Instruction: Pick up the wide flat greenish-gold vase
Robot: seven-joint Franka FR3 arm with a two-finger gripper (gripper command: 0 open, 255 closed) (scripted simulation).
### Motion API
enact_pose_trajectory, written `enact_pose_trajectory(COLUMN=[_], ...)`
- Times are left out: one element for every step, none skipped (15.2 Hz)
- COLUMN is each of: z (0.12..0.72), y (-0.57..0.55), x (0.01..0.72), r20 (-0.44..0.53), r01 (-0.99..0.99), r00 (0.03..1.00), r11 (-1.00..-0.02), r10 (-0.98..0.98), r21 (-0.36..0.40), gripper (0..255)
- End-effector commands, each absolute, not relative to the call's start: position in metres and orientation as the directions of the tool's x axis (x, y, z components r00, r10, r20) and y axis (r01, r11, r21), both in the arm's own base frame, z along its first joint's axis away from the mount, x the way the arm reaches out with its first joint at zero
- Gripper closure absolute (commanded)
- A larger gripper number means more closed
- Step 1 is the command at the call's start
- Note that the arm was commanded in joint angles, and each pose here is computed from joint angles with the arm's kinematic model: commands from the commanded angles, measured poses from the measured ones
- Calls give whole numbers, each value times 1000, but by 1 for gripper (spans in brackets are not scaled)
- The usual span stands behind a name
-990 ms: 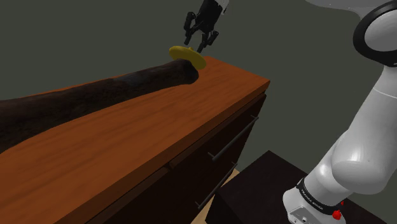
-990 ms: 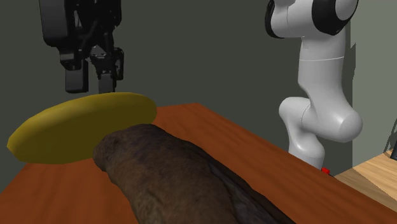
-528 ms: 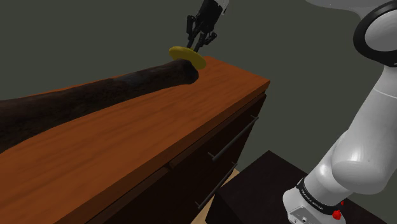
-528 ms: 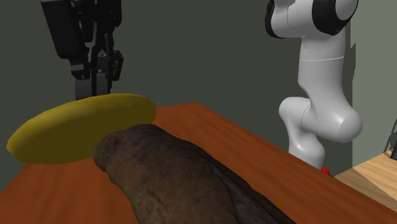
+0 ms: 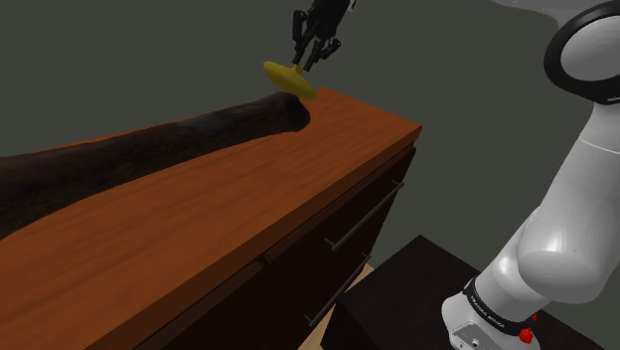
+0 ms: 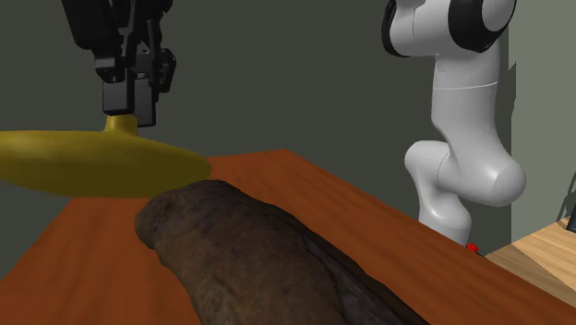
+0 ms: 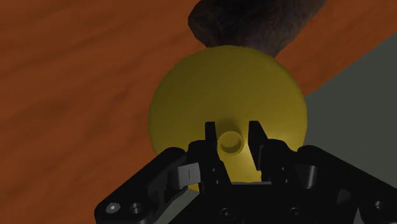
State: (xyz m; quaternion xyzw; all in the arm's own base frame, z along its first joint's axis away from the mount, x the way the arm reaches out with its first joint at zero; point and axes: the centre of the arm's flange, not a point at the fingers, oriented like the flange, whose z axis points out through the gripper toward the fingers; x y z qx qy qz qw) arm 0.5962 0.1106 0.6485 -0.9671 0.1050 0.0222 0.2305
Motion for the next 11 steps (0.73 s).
enact_pose_trajectory(z=[659,664,670,675,680,685,691,696,701,702,702], y=[111,111,111,111,111,111,111,111,111,111,111], x=[596,596,596,596,596,596,596,596,596,596,596], r20=[-91,-91,-91,-91,-91,-91,-91,-91,-91,-91,-91], r01=[-213,-213,-213,-213,-213,-213,-213,-213,-213,-213,-213], r00=[977,977,977,977,977,977,977,977,977,977,977], r11=[-872,-872,-872,-872,-872,-872,-872,-872,-872,-872,-872], r10=[-193,-193,-193,-193,-193,-193,-193,-193,-193,-193,-193], r21=[-441,-441,-441,-441,-441,-441,-441,-441,-441,-441,-441], gripper=[255,255,255,255,255,255,255,255,255,255,255])
